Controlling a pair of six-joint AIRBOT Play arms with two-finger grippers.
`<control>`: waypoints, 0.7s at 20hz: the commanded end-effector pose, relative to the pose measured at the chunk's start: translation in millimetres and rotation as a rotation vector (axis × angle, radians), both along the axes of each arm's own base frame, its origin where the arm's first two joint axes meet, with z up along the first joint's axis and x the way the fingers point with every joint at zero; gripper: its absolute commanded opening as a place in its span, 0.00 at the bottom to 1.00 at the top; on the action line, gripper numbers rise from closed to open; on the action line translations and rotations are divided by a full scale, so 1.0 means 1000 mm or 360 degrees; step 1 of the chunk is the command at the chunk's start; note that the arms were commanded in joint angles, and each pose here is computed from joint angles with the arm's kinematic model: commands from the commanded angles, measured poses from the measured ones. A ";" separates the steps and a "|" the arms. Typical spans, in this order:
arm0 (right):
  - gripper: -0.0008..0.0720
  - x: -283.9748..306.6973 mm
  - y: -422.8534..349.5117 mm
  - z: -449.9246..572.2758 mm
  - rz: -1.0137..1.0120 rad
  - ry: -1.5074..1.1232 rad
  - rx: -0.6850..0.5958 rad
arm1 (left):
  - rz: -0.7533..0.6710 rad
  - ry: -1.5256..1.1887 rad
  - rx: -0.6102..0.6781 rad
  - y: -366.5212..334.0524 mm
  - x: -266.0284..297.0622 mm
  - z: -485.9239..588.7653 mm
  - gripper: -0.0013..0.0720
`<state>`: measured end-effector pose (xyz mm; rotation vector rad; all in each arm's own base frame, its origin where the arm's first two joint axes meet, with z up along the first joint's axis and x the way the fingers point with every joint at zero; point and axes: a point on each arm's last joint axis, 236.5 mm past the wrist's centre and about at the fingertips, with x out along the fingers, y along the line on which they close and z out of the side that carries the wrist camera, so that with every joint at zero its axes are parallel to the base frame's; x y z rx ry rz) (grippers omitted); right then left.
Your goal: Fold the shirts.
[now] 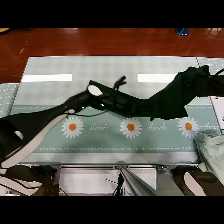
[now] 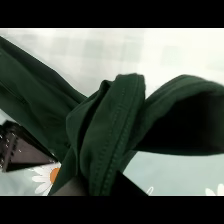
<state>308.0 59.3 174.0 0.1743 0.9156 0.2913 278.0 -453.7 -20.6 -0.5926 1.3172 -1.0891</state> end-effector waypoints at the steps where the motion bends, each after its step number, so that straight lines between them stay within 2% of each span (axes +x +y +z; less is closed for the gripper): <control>1: 0.04 -0.004 -0.002 0.003 -0.0014 -0.0012 -0.0011 | 0.0036 0.0165 -0.0087 -0.035 -0.025 -0.005 0.05; 4: 0.04 -0.004 -0.002 0.003 -0.0014 -0.0011 -0.0013 | 0.0103 0.0149 -0.0095 -0.036 -0.014 -0.012 0.05; 7: 0.04 0.002 -0.003 0.007 -0.0028 -0.0056 -0.0011 | 0.0222 0.0065 -0.0159 -0.007 0.032 0.012 0.05; 10: 0.04 0.009 0.006 0.013 0.0019 -0.0130 -0.0036 | 0.0355 -0.0142 -0.0218 0.051 0.087 0.068 0.05; 14: 0.04 0.019 0.028 0.003 0.0095 -0.0118 -0.0053 | 0.0428 -0.0451 -0.0161 0.135 0.119 0.127 0.05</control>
